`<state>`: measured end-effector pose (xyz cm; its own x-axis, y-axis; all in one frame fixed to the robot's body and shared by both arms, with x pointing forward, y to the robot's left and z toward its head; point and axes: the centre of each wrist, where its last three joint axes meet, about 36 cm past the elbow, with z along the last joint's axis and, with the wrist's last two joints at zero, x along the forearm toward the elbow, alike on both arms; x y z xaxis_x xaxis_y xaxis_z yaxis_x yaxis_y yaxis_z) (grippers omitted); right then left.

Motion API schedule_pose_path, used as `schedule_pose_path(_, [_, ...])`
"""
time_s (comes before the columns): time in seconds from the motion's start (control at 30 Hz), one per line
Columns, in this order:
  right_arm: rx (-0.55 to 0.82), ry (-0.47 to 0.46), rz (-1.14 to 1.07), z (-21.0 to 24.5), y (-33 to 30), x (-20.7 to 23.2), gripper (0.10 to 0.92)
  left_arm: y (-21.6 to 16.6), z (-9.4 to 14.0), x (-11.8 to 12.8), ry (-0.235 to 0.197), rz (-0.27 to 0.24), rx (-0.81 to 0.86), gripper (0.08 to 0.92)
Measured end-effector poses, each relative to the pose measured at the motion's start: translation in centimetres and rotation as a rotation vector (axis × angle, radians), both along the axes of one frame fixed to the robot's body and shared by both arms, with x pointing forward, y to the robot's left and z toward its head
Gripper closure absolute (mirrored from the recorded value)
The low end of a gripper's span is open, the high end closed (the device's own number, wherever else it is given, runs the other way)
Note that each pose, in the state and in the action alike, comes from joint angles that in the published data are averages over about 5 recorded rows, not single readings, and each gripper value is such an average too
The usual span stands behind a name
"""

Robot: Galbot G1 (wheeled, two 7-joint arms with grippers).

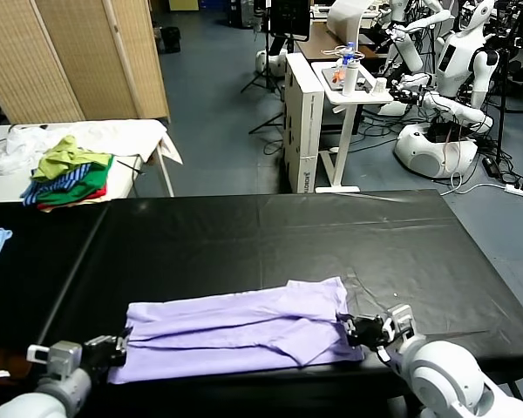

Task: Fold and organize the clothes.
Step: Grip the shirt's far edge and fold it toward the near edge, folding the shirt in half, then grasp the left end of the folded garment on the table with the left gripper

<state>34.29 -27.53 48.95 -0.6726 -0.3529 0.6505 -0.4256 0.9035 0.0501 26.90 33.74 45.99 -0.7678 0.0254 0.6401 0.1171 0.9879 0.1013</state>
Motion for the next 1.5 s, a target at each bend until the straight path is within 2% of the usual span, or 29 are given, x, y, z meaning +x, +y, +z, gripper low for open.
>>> schedule_pose_path(0.13, [0.027, -0.026, -0.017, 1.0, -0.4, 0.2, 0.203, -0.2, 0.7, -0.3, 0.001, 0.013, 0.0, 0.32])
schedule_pose_path(0.23, [0.027, -0.051, -0.057, 1.2, -0.9, 0.9, 0.129, -0.2, 1.4, -0.2, -0.018, 0.02, -0.001, 0.165])
schedule_pose_path(0.33, [0.025, -0.068, -0.11, 0.7, -1.2, 1.9, 0.117, 0.0, 1.8, 0.3, -0.054, 0.032, -0.02, 0.103])
schedule_pose_path(0.47, [0.048, -0.102, -0.17, -0.5, -1.2, 3.2, 0.115, 0.3, 1.7, 1.5, -0.106, 0.06, -0.086, 0.093])
schedule_pose_path(0.6, [0.079, -0.115, -0.209, -1.9, -1.0, 4.5, 0.115, 0.4, 1.1, 3.0, -0.127, 0.073, -0.15, 0.093])
schedule_pose_path(0.77, [0.103, -0.104, -0.236, -3.6, -0.3, 5.4, 0.12, 0.5, -0.2, 4.4, -0.115, 0.086, -0.208, 0.092])
schedule_pose_path(1.0, [0.115, -0.083, -0.251, -5.2, 0.7, 6.0, 0.276, 0.8, -1.5, 5.4, -0.092, 0.102, -0.232, 0.094])
schedule_pose_path(1.07, [0.118, -0.079, -0.254, -5.4, 0.8, 6.2, 0.295, 1.0, -1.8, 5.5, -0.087, 0.106, -0.23, 0.103])
schedule_pose_path(1.27, [0.118, -0.071, -0.261, -6.0, 0.8, 6.6, 0.355, 1.6, -2.8, 5.7, -0.075, 0.125, -0.212, 0.225])
schedule_pose_path(1.37, [0.12, -0.07, -0.261, -6.1, 0.8, 6.7, 0.468, 1.9, -3.3, 5.7, -0.071, 0.135, -0.209, 0.33])
schedule_pose_path(1.5, [0.124, -0.071, -0.261, -6.2, 0.9, 6.6, 0.718, 1.9, -3.5, 5.6, -0.068, 0.139, -0.208, 0.557])
